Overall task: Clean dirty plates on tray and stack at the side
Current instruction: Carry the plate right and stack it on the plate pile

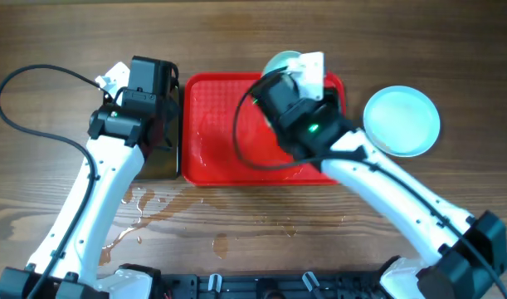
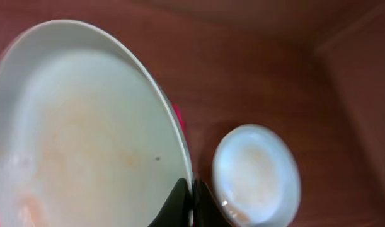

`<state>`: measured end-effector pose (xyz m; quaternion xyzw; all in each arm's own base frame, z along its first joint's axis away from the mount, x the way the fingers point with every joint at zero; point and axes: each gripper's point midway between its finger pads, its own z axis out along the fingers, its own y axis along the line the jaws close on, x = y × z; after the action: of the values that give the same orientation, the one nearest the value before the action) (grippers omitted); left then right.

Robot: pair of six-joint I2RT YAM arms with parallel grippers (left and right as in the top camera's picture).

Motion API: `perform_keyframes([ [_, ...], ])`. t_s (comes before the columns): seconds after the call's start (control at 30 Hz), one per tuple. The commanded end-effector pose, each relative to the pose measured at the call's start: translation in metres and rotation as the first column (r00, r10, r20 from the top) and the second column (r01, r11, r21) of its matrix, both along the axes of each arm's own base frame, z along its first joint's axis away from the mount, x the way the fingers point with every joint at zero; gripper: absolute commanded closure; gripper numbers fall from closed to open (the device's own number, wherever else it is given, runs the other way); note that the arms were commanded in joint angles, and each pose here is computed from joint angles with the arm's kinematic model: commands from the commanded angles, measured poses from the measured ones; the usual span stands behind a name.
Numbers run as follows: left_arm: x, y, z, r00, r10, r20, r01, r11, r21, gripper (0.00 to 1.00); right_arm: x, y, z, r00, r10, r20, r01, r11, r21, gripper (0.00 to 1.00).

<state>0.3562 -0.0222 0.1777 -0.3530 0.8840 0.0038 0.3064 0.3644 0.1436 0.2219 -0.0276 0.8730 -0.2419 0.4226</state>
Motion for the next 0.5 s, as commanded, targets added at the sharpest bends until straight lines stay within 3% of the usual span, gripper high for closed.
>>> perform_keyframes([
  [0.0, 0.002, 0.000, -0.016, 0.999, -0.005, -0.045, 0.005, 1.000, 0.002, 0.95, -0.007, -0.006, 0.045, 0.982, -0.041, 0.184, 0.076, 0.979, -0.191, 0.96],
  [0.1, 0.007, -0.016, -0.021, 0.998, -0.049, -0.049, 0.045, 0.996, -0.078, 0.95, -0.006, -0.001, 0.050, 0.991, 0.031, 0.130, 0.012, 0.948, -0.317, 0.96],
  [0.3, 0.012, -0.025, -0.019, 0.997, -0.073, -0.025, 0.069, 0.990, -0.122, 0.95, -0.006, -0.002, 0.052, 0.992, 0.034, 0.124, 0.010, 0.940, -0.340, 0.96],
  [0.33, 0.012, -0.025, -0.019, 0.997, -0.073, -0.025, 0.069, 0.990, -0.122, 0.96, -0.004, 0.005, 0.041, 0.994, 0.063, 0.088, -0.036, 0.959, -0.280, 0.96],
  [0.4, 0.012, -0.025, -0.019, 0.997, -0.073, -0.025, 0.069, 0.990, -0.122, 0.96, -0.002, 0.024, 0.008, 0.993, 0.114, -0.004, -0.114, 0.993, -0.035, 0.96],
  [0.47, 0.012, -0.025, -0.019, 0.997, -0.073, -0.025, 0.070, 0.990, -0.122, 0.96, 0.000, 0.030, -0.020, 0.984, 0.142, -0.111, -0.119, 0.975, 0.190, 0.96],
])
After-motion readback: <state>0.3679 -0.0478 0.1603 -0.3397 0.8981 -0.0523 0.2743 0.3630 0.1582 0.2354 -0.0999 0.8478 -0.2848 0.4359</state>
